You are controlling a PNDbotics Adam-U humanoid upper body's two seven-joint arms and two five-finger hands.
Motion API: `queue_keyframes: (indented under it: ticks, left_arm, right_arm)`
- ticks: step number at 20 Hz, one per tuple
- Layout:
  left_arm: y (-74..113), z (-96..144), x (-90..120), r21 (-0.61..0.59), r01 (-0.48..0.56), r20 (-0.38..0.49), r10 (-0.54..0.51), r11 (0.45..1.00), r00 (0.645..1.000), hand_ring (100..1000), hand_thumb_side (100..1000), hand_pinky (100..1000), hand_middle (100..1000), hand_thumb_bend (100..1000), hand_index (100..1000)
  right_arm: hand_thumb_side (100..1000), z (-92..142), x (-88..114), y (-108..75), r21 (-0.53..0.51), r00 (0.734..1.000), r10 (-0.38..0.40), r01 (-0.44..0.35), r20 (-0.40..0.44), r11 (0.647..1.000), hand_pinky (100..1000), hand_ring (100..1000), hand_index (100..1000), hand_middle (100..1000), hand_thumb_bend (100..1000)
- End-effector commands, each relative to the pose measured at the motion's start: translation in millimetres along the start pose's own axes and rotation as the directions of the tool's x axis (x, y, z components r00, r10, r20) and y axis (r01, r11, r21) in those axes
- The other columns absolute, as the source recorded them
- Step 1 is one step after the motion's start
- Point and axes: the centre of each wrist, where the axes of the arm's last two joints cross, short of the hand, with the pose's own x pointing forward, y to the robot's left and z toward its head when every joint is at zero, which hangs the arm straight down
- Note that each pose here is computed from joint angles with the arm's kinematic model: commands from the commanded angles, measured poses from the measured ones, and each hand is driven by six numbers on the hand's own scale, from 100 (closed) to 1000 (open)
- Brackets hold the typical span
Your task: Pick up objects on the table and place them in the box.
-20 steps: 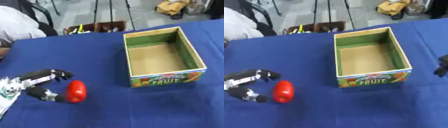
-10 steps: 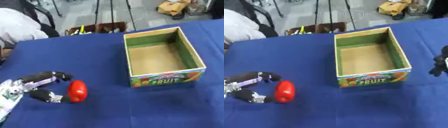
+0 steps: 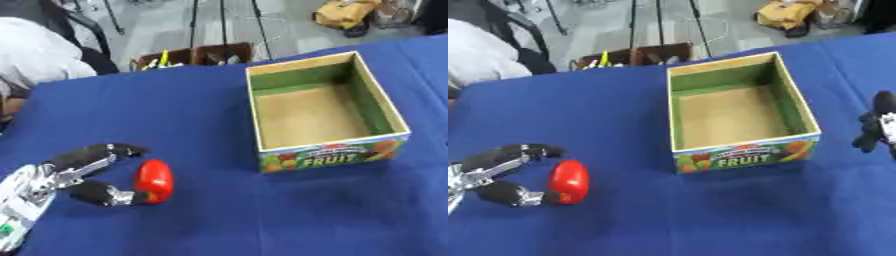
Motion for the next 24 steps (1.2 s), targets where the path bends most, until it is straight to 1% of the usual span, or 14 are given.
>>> queue_keyframes:
  ticks: [1, 5, 8, 13, 14, 19, 21, 22, 24]
  left_arm:
    - [7.7, 0.1, -2.6, 0.026, 0.065, -0.01, -0.065, 0.998, 0.998, 905, 846, 847, 854, 744, 1000]
    - [2.4, -4.0, -3.7, 0.027, 0.091, -0.014, -0.091, 0.995, 0.996, 909, 843, 850, 854, 749, 998]
    - [-0.4, -5.8, -5.9, 0.017, 0.105, -0.017, -0.104, 0.994, 0.994, 905, 837, 845, 842, 743, 970]
    - [-2.0, -10.3, -7.2, 0.003, 0.118, -0.008, -0.118, 0.993, 0.993, 867, 840, 809, 807, 713, 965]
    - [-2.3, -11.1, -7.5, 0.002, 0.117, -0.009, -0.117, 0.993, 0.993, 851, 844, 797, 789, 706, 969]
    - [-1.6, -15.2, -7.2, 0.003, 0.114, -0.007, -0.114, 0.994, 0.994, 829, 845, 784, 757, 695, 973]
    - [-0.8, -16.1, -6.8, 0.013, 0.116, -0.007, -0.116, 0.993, 0.993, 831, 849, 785, 766, 700, 993]
    - [-0.2, -16.5, -6.6, 0.019, 0.117, -0.008, -0.117, 0.993, 0.993, 847, 848, 793, 802, 704, 1000]
    - [2.2, -17.1, -5.5, 0.041, 0.121, -0.008, -0.121, 0.992, 0.993, 844, 848, 784, 810, 703, 1000]
  right_arm:
    - [682, -1.9, 7.6, -4.8, 0.001, 0.999, 0.024, -0.025, 0.027, 1.0, 397, 289, 492, 383, 253]
    - [681, -1.9, 7.6, -4.5, 0.005, 0.999, 0.025, -0.025, 0.025, 1.0, 397, 289, 492, 383, 253]
    - [682, -1.7, 7.5, -4.5, 0.006, 0.999, 0.026, -0.026, 0.025, 1.0, 398, 289, 491, 382, 254]
    - [683, -1.9, 7.6, -4.1, 0.008, 0.999, 0.026, -0.026, 0.026, 1.0, 398, 288, 490, 382, 255]
    - [683, -1.9, 7.5, -4.1, 0.008, 0.999, 0.026, -0.026, 0.027, 1.0, 398, 288, 488, 381, 256]
    - [681, -1.6, 7.3, -3.6, 0.01, 0.999, 0.027, -0.027, 0.025, 1.0, 398, 287, 482, 380, 255]
    - [681, -1.6, 7.2, -3.7, 0.01, 0.999, 0.028, -0.028, 0.025, 1.0, 399, 287, 478, 380, 256]
    - [680, -1.5, 7.2, -3.6, 0.011, 0.999, 0.028, -0.028, 0.025, 1.0, 398, 287, 477, 380, 255]
    - [679, -1.3, 7.0, -3.6, 0.012, 0.999, 0.029, -0.029, 0.024, 1.0, 399, 286, 475, 379, 255]
